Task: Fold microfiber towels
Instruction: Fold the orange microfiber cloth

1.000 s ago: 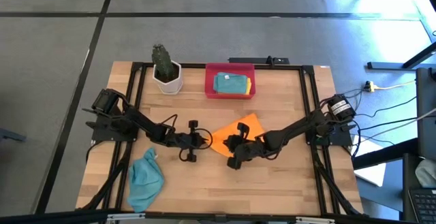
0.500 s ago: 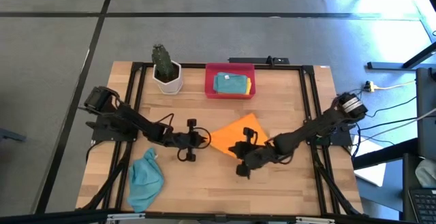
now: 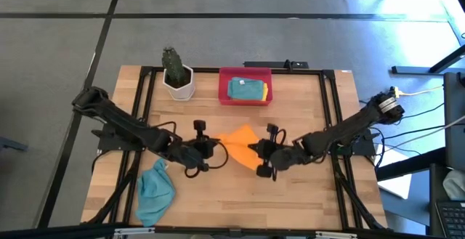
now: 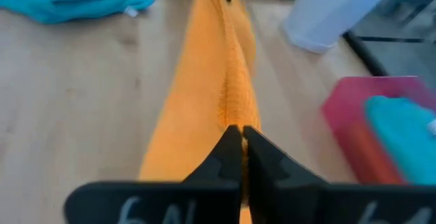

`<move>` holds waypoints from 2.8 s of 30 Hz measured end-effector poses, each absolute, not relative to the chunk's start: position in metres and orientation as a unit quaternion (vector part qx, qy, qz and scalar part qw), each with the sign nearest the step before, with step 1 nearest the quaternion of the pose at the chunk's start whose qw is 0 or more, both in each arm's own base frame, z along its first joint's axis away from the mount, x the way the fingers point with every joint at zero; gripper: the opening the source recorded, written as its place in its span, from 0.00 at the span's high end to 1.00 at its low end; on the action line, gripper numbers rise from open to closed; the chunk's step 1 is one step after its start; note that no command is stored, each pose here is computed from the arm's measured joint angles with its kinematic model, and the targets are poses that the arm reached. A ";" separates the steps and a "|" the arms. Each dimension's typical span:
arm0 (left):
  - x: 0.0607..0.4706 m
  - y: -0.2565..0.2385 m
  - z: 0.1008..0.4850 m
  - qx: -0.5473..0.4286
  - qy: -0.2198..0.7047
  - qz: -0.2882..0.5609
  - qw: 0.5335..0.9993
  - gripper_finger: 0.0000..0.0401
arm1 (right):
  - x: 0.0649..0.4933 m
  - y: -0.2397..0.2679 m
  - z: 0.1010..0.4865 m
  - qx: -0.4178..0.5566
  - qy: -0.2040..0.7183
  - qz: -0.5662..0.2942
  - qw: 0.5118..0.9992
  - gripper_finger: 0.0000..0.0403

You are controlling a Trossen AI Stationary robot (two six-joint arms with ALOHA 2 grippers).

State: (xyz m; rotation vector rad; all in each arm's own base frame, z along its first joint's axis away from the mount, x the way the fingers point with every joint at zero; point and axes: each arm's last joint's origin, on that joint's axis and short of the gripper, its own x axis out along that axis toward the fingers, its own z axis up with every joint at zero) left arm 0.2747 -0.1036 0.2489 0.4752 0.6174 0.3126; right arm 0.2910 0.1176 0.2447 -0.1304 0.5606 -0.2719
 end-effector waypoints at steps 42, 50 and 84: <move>0.264 -0.162 0.221 0.177 0.351 0.050 0.918 1.00 | 0.264 0.164 0.222 0.011 0.260 0.023 0.965 1.00; 0.275 -0.195 0.188 0.166 0.370 -0.036 0.913 1.00 | 0.269 0.204 0.171 0.002 0.309 0.033 0.951 1.00; 0.312 -0.009 0.154 0.082 0.457 0.046 0.885 0.99 | 0.308 0.066 0.130 0.005 0.446 -0.263 0.856 0.93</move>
